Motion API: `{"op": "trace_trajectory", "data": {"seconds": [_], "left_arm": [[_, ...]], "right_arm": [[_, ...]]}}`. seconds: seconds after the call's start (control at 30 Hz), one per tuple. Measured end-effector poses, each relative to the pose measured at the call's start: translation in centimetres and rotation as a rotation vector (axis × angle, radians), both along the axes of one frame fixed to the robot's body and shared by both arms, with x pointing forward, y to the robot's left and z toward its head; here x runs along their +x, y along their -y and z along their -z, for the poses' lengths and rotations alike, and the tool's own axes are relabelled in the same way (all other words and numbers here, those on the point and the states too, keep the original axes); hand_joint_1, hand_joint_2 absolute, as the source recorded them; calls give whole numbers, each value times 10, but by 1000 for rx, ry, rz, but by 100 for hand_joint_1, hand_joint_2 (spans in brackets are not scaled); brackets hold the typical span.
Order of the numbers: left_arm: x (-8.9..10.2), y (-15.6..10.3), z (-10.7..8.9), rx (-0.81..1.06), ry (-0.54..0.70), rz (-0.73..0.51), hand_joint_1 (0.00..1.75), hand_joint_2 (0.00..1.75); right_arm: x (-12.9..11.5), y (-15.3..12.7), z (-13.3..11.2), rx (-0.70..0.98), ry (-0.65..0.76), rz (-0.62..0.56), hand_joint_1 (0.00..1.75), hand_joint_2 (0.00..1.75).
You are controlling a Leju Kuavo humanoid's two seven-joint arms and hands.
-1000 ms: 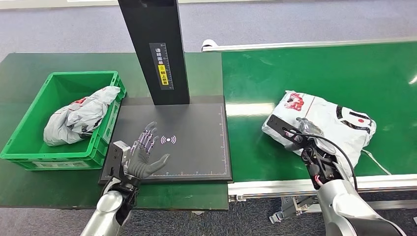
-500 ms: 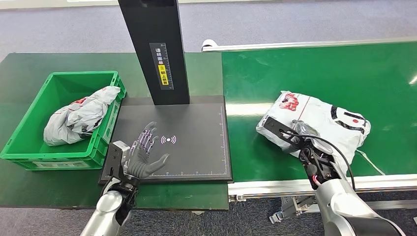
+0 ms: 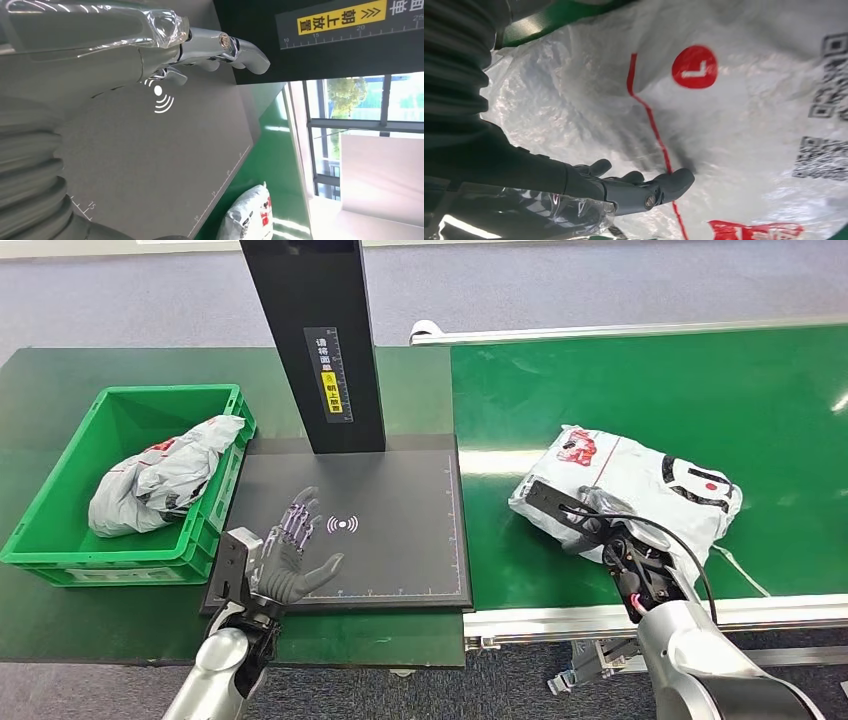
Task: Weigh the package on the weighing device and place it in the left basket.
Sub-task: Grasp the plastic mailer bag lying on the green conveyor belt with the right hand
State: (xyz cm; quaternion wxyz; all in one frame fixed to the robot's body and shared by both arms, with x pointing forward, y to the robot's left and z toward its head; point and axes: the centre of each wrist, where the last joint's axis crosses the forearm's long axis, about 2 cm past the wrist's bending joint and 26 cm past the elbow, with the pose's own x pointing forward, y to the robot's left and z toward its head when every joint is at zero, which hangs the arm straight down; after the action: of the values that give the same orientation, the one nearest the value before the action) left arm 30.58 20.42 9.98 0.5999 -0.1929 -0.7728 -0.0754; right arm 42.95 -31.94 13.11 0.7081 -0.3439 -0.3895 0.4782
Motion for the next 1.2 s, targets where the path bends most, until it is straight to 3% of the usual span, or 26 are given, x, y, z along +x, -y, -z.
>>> {"op": "trace_trajectory", "data": {"seconds": [0.1, 0.2, 0.73, 0.77, 0.87, 0.9, 1.07, 1.2], "left_arm": [[0, -1, 1, -1, 1, -3, 0, 175], [-1, -2, 2, -2, 0, -9, 0, 175], [-1, -4, 4, -1, 1, -16, 0, 175], [-1, -5, 4, -1, 2, -16, 0, 175], [-1, -5, 4, -3, 3, -19, 0, 175], [-1, -6, 4, -4, 3, -20, 0, 175], [-6, -7, 7, -8, -1, -24, 0, 175], [-7, -7, 6, -10, 0, -16, 0, 175]], "right_arm": [[1, -6, 0, 18, 3, -35, 144, 175], [2, -11, -1, 32, 8, -65, 161, 175], [3, -24, -2, 92, 6, -155, 174, 175], [3, -24, -2, 100, 10, -167, 137, 175], [3, -26, -3, 118, 38, -206, 7, 175], [4, -27, -4, 122, 63, -219, 0, 175], [9, -38, -16, 144, 264, -271, 0, 175], [10, -50, -19, 89, 244, -286, 0, 175]]}}
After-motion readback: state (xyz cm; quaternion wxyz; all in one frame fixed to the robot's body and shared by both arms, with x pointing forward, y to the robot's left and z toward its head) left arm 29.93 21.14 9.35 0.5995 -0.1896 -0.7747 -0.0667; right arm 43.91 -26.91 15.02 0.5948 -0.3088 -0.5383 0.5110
